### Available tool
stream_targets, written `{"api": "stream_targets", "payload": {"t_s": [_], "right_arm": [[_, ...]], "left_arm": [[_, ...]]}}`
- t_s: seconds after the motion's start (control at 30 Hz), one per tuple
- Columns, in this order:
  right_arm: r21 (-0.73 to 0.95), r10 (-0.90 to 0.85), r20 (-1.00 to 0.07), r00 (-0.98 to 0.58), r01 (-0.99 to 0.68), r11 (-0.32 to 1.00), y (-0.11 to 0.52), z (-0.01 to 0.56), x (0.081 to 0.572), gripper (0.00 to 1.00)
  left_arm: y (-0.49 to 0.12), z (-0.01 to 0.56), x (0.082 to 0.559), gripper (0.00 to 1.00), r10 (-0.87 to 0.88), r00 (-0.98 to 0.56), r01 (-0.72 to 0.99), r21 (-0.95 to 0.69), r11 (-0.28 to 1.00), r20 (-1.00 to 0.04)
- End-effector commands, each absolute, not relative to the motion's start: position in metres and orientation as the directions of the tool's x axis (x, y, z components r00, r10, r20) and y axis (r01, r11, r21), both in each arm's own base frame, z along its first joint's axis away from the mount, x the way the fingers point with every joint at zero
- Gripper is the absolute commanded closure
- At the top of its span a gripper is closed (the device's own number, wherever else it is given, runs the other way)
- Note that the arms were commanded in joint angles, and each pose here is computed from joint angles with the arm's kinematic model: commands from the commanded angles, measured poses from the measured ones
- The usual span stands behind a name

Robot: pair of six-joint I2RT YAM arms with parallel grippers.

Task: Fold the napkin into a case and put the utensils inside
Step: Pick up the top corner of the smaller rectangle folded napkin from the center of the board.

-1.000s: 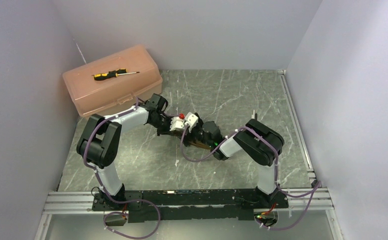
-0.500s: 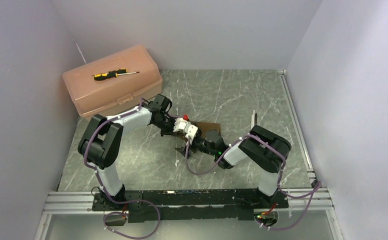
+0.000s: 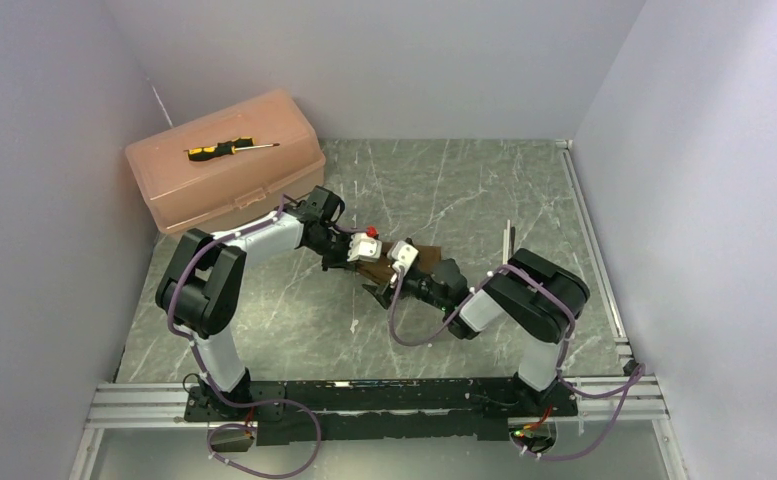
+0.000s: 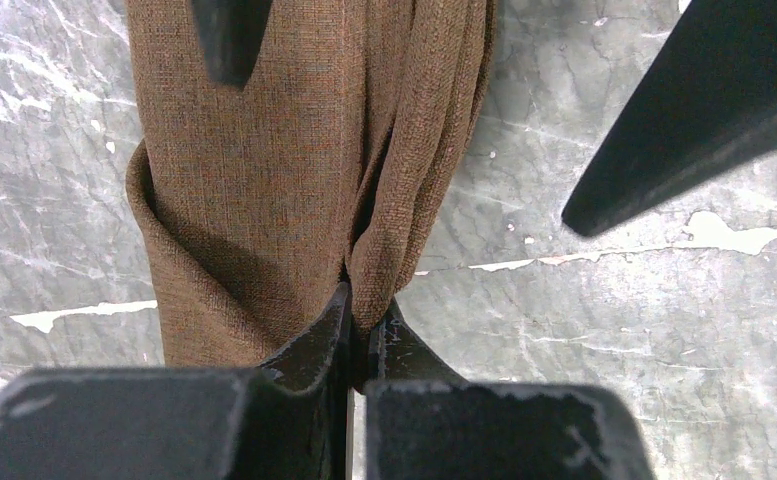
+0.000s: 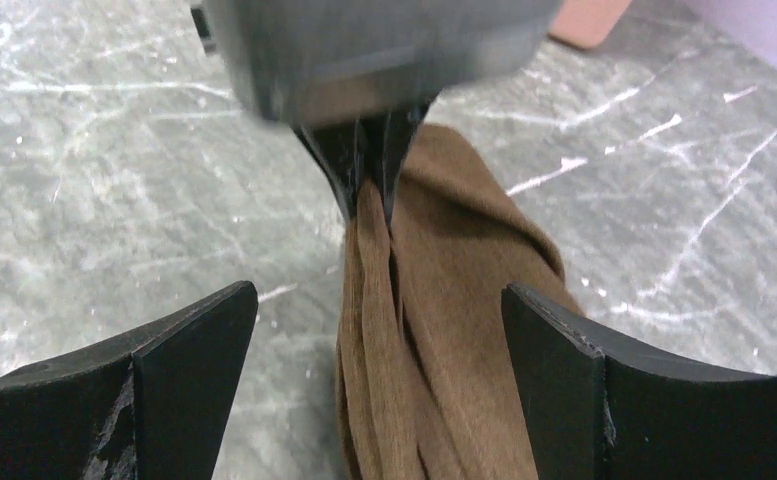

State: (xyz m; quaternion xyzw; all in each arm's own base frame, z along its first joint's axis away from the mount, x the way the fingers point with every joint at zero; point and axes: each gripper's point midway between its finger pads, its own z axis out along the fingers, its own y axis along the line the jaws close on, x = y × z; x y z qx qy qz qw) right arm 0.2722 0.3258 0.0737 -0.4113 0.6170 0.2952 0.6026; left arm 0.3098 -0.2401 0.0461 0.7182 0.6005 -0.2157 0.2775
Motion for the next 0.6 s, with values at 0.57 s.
{"api": "stream_targets", "payload": {"t_s": [0.57], "right_arm": [[-0.126, -0.144, -0.988, 0.062, -0.861, 0.492, 0.35, 0.046, 0.299, 0.1]], "left_arm": [[-0.253, 0.07, 0.307, 0.97, 0.693, 0.225, 0.974, 0.159, -0.159, -0.685]]}}
